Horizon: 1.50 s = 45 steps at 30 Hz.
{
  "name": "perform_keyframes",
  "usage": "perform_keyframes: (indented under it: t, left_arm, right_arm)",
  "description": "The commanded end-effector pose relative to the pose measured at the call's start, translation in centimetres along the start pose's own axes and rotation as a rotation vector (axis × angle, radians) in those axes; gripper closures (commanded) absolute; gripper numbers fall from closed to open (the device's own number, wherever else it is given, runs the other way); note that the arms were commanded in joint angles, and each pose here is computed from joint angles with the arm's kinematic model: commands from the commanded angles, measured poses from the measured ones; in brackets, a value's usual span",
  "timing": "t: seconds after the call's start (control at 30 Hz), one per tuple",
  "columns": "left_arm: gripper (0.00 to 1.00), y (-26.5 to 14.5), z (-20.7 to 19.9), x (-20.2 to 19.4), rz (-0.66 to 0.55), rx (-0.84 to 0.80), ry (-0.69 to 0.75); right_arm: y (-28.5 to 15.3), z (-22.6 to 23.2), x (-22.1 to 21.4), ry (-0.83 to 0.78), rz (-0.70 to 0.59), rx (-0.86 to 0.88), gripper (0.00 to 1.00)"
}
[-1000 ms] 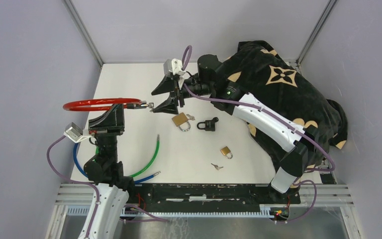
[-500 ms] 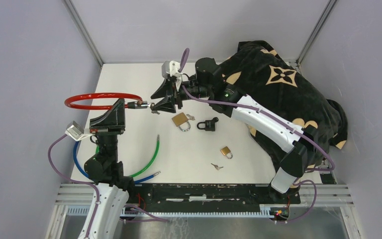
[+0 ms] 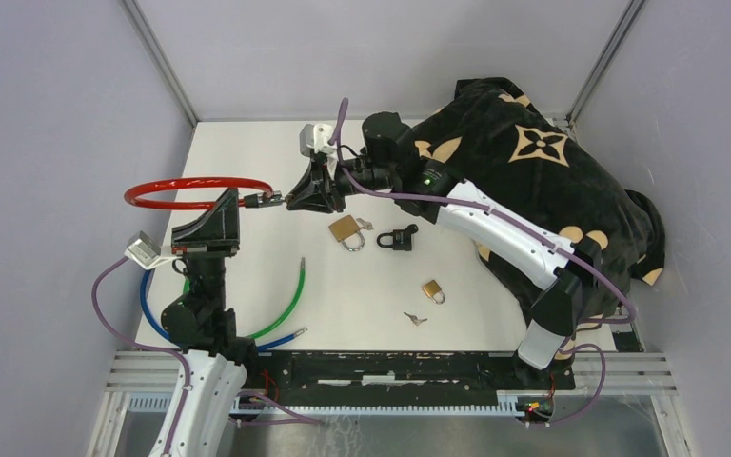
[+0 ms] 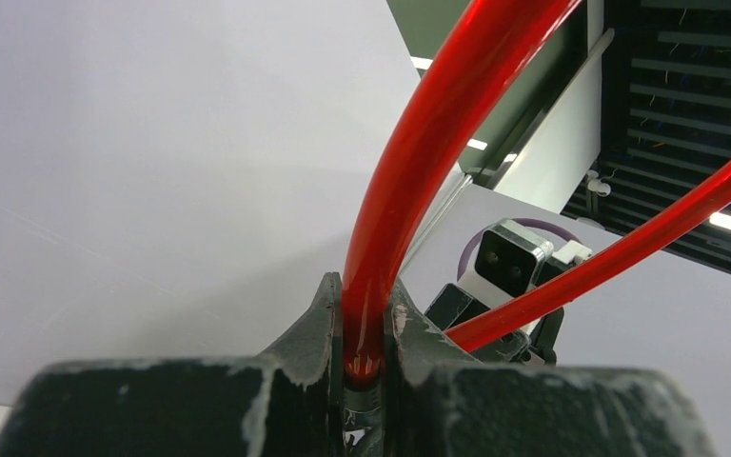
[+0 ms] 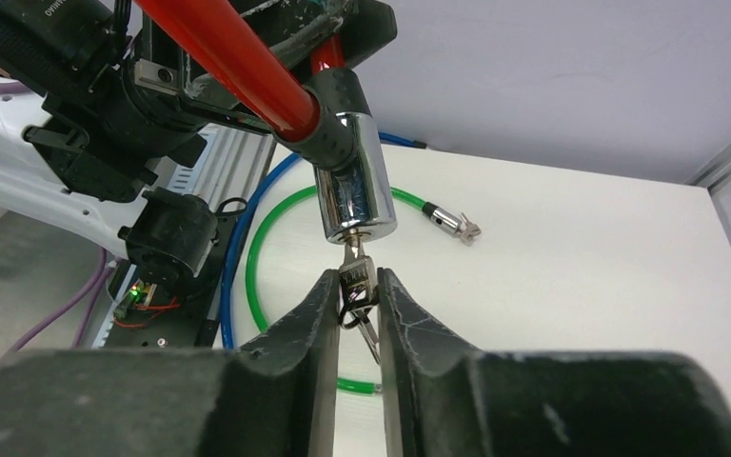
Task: Lock with the key
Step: Lock the lock.
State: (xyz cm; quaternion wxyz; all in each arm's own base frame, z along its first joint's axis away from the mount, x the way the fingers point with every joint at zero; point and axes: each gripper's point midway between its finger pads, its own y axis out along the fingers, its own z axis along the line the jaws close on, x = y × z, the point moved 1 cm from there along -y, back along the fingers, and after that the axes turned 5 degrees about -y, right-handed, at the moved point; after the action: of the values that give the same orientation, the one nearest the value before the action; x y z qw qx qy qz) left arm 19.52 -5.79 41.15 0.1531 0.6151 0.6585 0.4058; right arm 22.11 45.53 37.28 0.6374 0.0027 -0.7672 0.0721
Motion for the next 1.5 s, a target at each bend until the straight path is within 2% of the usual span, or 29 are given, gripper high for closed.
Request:
perform_keyframes:
  t: [0.0, 0.07, 0.17, 0.4, 0.67, 0.87, 1.1, 1.13, 1.27, 1.47]
  left_arm:
    - [0.98, 0.6, -2.2, 1.4, -0.052, -0.059, -0.04]
    - [0.98, 0.7, -1.9, 1.7, -0.071, -0.042, -0.045]
    - [0.98, 0.7, -0.8, 1.4, -0.067, 0.003, -0.068]
    - [0.98, 0.4, 3.9, -0.2, -0.03, 0.216, -0.156]
    - [0.98, 0.0, 7.3, -1.4, 0.002, 0.364, -0.164]
    - [0.98, -0.4, 8.4, -2.1, 0.026, 0.414, -0.186]
    - [0.98, -0.5, 8.3, -2.3, 0.036, 0.413, -0.2]
    - [0.98, -0.5, 8.2, -2.4, 0.036, 0.411, -0.204]
    - [0.98, -0.1, 7.0, -2.1, 0.038, 0.343, -0.182]
    - [0.98, 0.7, 3.9, -0.9, 0.017, 0.187, -0.093]
  right_arm:
    - [-0.4, -0.4, 2.4, -0.059, -0.038, -0.038, 0.84]
    - [-0.4, -0.4, 2.5, -0.069, -0.037, -0.049, 0.94]
    - [-0.3, -0.8, 3.0, -0.101, -0.049, -0.096, 1.0]
    - [-0.4, -1.8, 3.9, -0.257, -0.08, -0.294, 1.0]
    - [-0.5, -1.4, 2.4, -0.449, 0.001, -0.445, 1.0]
    - [-1.3, -1.8, 1.5, -0.648, 0.035, -0.553, 1.0]
    - [-0.8, -2.9, 0.4, -0.75, 0.127, -0.624, 1.0]
    - [-0.8, -3.0, 0.1, -0.751, 0.141, -0.622, 0.99]
    - [-0.7, -2.6, -0.5, -0.722, 0.178, -0.568, 0.73]
    - [-1.4, -1.9, -0.9, -0.693, 0.164, -0.462, 0.54]
